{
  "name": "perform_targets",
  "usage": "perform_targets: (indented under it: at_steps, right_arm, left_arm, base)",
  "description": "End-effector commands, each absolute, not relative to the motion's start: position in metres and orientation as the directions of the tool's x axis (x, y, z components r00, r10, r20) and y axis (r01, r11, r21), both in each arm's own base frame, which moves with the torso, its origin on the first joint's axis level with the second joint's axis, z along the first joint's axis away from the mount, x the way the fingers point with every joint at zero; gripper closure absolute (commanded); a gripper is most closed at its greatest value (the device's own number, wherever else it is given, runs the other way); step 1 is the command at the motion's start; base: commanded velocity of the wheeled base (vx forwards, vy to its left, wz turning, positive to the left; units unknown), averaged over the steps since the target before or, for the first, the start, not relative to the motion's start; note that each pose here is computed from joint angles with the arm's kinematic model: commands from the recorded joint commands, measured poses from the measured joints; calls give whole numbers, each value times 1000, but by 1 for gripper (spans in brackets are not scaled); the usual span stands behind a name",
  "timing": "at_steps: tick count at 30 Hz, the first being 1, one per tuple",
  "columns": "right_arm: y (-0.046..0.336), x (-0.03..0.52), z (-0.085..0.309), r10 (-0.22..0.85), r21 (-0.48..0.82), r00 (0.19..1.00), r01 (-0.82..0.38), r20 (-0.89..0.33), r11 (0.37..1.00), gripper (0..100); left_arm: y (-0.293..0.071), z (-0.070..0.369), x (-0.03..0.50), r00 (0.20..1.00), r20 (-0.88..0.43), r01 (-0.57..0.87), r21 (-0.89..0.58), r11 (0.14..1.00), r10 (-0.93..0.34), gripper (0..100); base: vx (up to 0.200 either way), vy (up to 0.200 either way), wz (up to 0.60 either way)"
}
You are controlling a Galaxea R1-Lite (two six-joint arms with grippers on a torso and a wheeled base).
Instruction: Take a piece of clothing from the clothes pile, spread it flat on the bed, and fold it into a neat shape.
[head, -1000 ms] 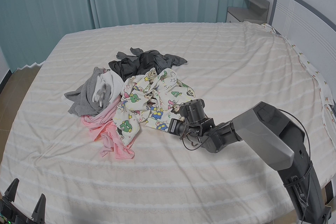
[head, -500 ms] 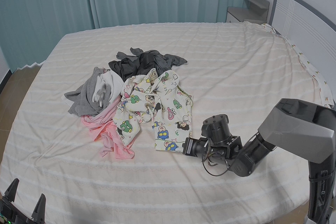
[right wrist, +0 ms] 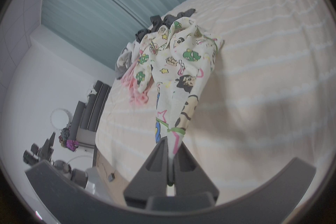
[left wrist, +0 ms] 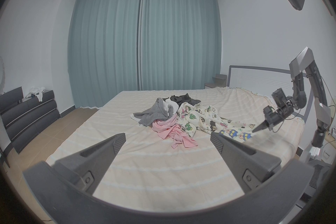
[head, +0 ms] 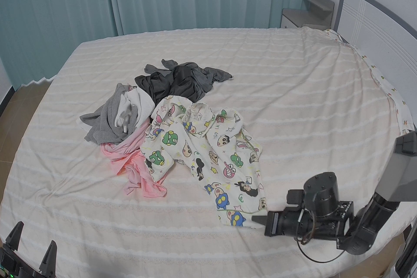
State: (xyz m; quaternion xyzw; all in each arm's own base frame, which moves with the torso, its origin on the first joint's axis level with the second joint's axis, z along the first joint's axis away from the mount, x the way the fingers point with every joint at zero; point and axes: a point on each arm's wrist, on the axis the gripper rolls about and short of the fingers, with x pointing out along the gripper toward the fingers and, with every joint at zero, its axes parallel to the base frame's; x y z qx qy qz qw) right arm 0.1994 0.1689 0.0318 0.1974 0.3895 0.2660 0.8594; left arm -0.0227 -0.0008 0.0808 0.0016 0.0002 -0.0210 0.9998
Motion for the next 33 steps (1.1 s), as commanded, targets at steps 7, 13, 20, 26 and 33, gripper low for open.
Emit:
perform_targets:
  at_steps: [7, 13, 20, 26, 33]
  right_arm:
    - [140, 157, 3, 572, 460, 387, -347, -724, 817, 100]
    - [145, 153, -11, 578, 470, 303, -359, -758, 806, 100]
    - [144, 158, -11, 572, 467, 327, -349, -752, 813, 0]
    - [136, 184, -7, 582, 494, 449, -309, -678, 813, 0]
    - [138, 217, -24, 544, 488, 514, -255, -663, 835, 0]
  left_arm:
    - [-1, 77, -23, 999, 0, 43, 0, 999, -43, 0]
    - [-1, 77, -23, 999, -2, 43, 0, 999, -43, 0]
    - [-1, 77, -23, 999, -2, 43, 0, 999, -43, 0]
    - [-1, 77, -23, 999, -2, 43, 0, 999, -43, 0]
    - [-1, 77, -23, 999, 0, 43, 0, 999, -43, 0]
  base:
    - [0, 0, 0]
    - [0, 0, 0]
    - [0, 0, 0]
    - [0, 0, 0]
    - [0, 0, 0]
